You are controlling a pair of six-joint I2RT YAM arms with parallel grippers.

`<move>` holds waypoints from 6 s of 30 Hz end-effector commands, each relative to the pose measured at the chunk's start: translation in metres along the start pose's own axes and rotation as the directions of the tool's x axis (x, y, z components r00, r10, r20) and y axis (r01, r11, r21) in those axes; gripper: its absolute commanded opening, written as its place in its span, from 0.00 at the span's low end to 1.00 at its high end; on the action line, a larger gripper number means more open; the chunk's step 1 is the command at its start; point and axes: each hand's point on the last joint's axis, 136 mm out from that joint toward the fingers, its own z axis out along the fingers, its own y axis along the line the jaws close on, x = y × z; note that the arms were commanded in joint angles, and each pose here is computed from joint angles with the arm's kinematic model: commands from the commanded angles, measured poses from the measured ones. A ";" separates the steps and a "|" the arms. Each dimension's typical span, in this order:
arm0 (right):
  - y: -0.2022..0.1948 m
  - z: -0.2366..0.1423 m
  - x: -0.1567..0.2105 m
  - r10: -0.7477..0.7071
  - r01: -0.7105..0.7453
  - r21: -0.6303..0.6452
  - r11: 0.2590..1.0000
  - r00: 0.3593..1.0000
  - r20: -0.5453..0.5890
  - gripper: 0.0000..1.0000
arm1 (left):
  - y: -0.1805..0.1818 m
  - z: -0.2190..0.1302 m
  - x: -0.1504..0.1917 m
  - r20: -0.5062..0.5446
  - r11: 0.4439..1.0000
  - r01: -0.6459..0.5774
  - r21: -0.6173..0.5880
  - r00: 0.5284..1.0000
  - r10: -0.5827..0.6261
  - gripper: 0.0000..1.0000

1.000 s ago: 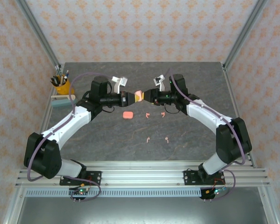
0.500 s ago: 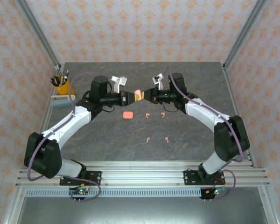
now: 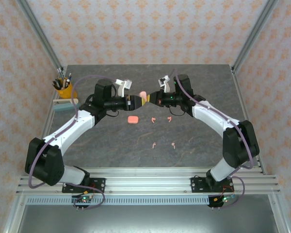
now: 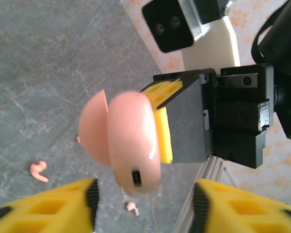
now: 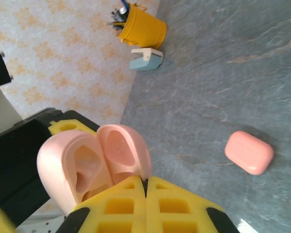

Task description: Insert the wireless bluetooth earbuds into the charging case

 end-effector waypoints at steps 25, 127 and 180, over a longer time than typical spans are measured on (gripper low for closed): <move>-0.025 -0.023 0.036 -0.352 0.516 0.310 0.799 0.818 -0.455 0.00 | 0.006 -0.007 0.032 -0.427 0.998 -0.003 0.061 0.904 0.028 0.85; -0.001 -0.027 0.054 -0.402 0.546 0.232 0.805 0.789 -0.464 0.00 | -0.013 0.020 0.051 -0.539 0.972 0.075 0.223 0.840 0.059 0.32; -0.107 -0.038 0.121 0.293 -0.248 0.740 0.625 0.953 0.073 0.60 | 0.052 -0.033 -0.012 0.303 0.739 -0.462 -0.490 0.705 0.641 0.00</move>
